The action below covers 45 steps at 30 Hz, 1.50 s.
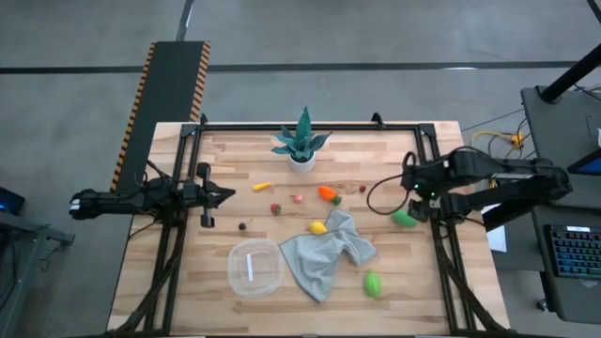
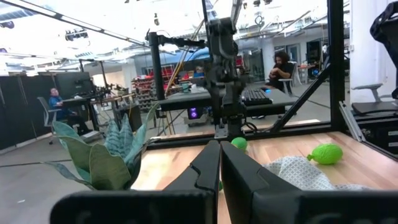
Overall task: Pick and placing Produce into tupperware
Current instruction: Put the green corn in the transparent bin
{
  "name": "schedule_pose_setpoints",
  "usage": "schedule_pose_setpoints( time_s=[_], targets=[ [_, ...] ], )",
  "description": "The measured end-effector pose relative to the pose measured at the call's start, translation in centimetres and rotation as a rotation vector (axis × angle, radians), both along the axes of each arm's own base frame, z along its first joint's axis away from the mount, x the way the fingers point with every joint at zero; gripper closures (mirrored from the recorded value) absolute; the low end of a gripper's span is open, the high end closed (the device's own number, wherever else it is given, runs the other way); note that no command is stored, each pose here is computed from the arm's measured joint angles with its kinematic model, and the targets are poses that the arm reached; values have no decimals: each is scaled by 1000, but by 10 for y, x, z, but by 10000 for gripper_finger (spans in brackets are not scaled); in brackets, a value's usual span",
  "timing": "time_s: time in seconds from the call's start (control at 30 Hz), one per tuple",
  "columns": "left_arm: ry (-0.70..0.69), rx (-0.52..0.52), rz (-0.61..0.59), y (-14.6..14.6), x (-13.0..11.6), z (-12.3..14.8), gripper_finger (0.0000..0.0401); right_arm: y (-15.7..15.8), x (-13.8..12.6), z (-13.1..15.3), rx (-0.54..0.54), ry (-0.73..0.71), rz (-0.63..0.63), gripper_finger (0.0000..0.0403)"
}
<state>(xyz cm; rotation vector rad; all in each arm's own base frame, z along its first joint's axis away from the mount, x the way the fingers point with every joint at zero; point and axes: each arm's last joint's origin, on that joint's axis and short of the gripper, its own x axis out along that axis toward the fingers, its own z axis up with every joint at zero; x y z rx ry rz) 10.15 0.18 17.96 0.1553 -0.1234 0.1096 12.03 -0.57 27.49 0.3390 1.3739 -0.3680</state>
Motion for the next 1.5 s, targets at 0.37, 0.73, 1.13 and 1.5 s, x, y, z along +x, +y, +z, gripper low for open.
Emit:
schedule_pose_setpoints(
  time_s=[0.37, 0.73, 1.13, 1.5],
  targets=[
    [-1, -1, 10, 0, 0, 0, 401, 0, 5, -41, -1, 28, -49, 125],
    [-1, -7, 52, 2, 0, 0, 401, 18, 10, -33, 129, 1, -33, 129],
    [0, -7, 52, 2, 0, 0, 401, 65, -1, -26, -195, -128, 250, 129],
    [0, -6, 52, 2, 0, 0, 401, 64, -2, -33, -237, -119, 190, 104]
  ],
)
